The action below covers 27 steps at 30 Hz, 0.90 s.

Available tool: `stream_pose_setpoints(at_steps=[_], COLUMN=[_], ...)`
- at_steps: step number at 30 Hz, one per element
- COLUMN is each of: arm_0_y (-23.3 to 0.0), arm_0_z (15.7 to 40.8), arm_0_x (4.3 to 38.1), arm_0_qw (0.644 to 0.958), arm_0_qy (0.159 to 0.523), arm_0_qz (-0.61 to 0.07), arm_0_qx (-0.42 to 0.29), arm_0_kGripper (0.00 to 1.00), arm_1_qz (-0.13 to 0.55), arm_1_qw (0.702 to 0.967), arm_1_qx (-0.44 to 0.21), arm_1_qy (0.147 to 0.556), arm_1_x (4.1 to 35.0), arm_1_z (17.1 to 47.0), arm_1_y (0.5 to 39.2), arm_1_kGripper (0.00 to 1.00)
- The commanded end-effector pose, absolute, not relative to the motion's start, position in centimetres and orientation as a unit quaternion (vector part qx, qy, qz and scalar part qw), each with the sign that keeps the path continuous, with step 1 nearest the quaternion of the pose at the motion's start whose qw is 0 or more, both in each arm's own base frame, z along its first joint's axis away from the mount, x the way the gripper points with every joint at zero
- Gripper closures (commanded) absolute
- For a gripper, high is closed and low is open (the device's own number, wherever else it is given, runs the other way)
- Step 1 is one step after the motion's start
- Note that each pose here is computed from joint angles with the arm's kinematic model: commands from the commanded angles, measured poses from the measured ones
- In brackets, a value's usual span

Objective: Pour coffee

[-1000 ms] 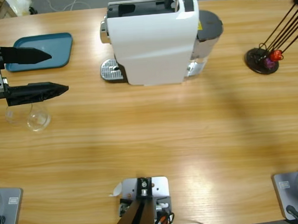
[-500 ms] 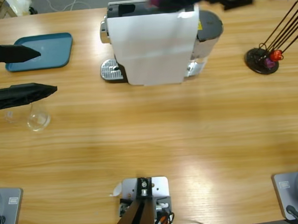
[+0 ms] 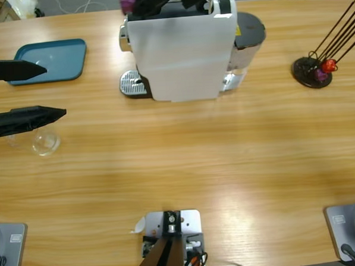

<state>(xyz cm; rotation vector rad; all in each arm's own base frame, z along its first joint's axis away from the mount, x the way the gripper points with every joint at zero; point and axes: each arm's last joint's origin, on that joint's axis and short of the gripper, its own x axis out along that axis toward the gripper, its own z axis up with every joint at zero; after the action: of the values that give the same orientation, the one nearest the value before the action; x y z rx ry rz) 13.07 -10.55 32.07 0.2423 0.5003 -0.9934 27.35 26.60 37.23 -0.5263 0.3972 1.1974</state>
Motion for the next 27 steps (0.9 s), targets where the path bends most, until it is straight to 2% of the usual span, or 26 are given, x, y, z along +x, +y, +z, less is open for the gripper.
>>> stream_pose_setpoints(at_steps=[1,7,19,24,27], arm_0_y=[-10.2,-10.3,-10.0,-10.0,-10.0], arm_0_z=[30.8,30.4,29.7,29.7,29.7], arm_0_x=[12.5,12.6,12.2,12.2,12.3], arm_0_qw=[0.837,0.835,0.833,0.833,0.832], arm_0_qy=[0.261,0.268,0.277,0.277,0.278], arm_0_qz=[-0.467,-0.466,-0.466,-0.466,-0.466], arm_0_qx=[0.114,0.115,0.115,0.115,0.115], arm_0_kGripper=[0.018,0.018,0.018,0.018,0.018], arm_1_qz=[0.537,0.534,0.531,0.524,0.521], arm_1_qw=[0.774,0.772,0.774,0.778,0.784], arm_1_qx=[-0.251,-0.254,-0.257,-0.259,-0.259], arm_1_qy=[0.223,0.233,0.231,0.229,0.216], arm_1_x=[30.9,31.8,32.8,32.9,32.5], arm_1_z=[34.1,33.0,32.8,33.1,34.3], arm_1_y=[25.6,25.6,26.7,26.4,25.7], arm_1_kGripper=[1.000,1.000,1.000,1.000,1.000])
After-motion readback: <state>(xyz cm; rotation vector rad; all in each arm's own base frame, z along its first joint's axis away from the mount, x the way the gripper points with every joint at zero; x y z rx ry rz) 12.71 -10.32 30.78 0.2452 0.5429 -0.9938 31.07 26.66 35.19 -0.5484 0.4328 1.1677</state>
